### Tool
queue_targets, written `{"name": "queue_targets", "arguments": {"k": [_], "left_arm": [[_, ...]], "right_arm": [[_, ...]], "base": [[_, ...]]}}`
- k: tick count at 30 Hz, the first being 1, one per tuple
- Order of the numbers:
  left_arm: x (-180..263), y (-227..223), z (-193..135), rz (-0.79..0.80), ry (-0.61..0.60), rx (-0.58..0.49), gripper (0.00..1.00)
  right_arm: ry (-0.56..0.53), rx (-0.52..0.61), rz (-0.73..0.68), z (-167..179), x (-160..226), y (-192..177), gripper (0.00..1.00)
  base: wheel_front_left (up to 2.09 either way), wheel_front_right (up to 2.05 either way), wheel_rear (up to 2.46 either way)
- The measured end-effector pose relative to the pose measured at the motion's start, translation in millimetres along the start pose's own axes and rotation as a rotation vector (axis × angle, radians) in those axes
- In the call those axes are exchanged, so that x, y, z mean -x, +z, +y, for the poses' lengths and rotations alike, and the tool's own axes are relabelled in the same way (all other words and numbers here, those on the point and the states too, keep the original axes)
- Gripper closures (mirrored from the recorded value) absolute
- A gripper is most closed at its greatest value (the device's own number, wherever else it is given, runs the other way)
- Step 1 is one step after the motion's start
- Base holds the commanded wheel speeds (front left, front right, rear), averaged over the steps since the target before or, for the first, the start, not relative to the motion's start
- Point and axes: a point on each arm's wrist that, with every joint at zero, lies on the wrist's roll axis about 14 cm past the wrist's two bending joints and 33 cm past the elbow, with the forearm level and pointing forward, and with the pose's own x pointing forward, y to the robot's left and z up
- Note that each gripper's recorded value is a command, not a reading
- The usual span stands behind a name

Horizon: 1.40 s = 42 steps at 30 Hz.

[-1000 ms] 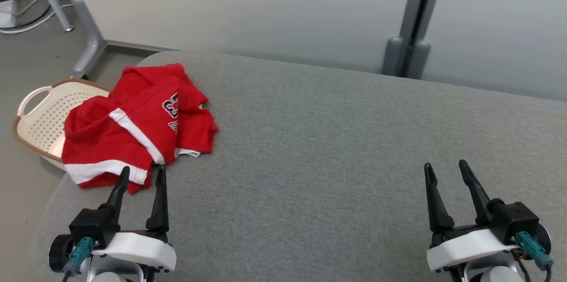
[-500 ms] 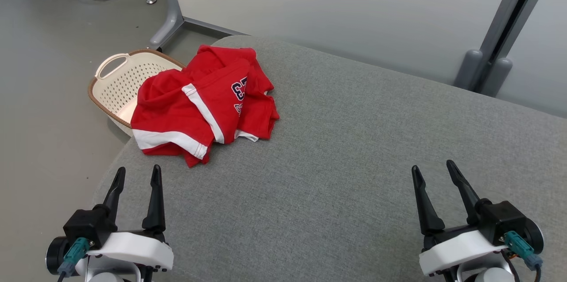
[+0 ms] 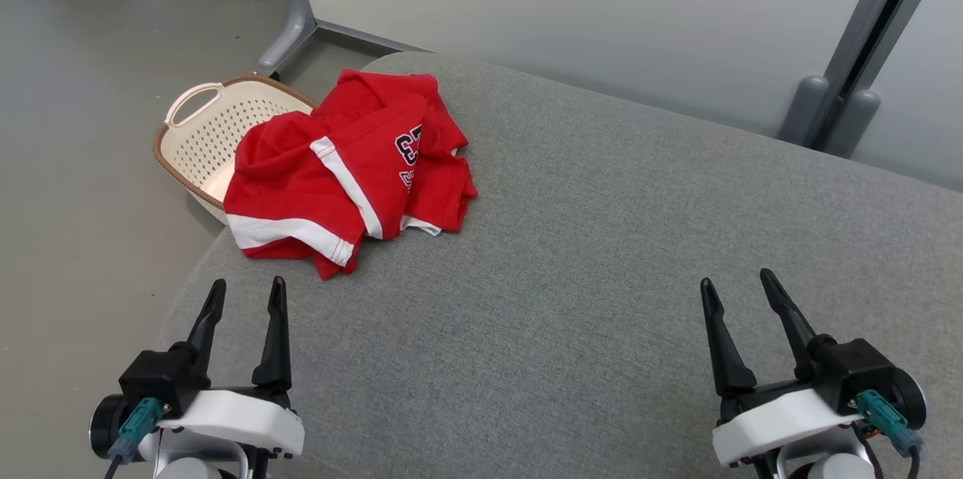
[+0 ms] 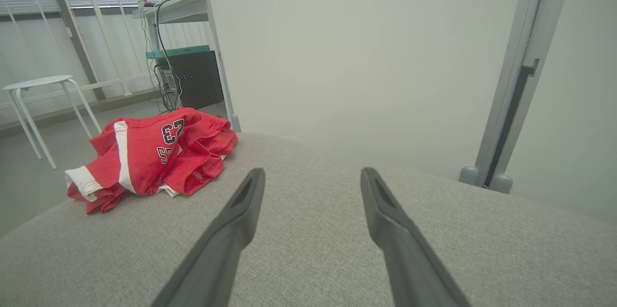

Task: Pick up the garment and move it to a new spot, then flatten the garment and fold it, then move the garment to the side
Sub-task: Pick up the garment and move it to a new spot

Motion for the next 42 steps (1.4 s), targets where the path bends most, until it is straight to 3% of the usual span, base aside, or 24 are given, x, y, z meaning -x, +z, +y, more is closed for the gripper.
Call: {"name": "queue_targets", "arguments": {"k": [6,14,21,29,30,31,32,36,42], "left_arm": [[-18,-11,-17,0.046,-0.047,-0.008,0.0],[-74,-30,-39,0.127,-0.09,-0.021,0.0],[-123,-81,-43,0.306,-0.076,-0.044,0.0],[-145,-142,-50,0.498,-0.046,-0.041,0.0],[-146,-147,-51,0.514,-0.041,-0.037,0.2],[-147,-150,-50,0.523,-0.033,-0.028,0.55],[-149,-151,-49,0.526,-0.027,-0.026,1.0],[-160,-137,-45,0.481,-0.024,-0.025,1.0],[-171,-80,-31,0.287,-0.042,-0.076,1.0]], "right_arm": [[-0.003,-0.018,0.01,-4,-5,-4,0.0],[0.0,-0.014,0.017,-23,-23,-10,0.0],[-0.056,-0.028,0.062,-63,-29,-38,0.0],[-0.144,-0.056,0.123,-102,-17,-71,0.0],[-0.152,-0.056,0.131,-105,-15,-75,0.0],[-0.158,-0.058,0.137,-108,-14,-78,0.0],[-0.164,-0.061,0.141,-110,-13,-80,0.0],[-0.168,-0.06,0.134,-113,-16,-78,0.0],[-0.161,-0.052,0.102,-108,-20,-65,0.0]], "base": [[0.0,0.0,0.0],[0.0,0.0,0.0],[0.0,0.0,0.0],[0.0,0.0,0.0],[0.0,0.0,0.0],[0.0,0.0,0.0],[0.0,0.0,0.0],[0.0,0.0,0.0],[0.0,0.0,0.0]]}}
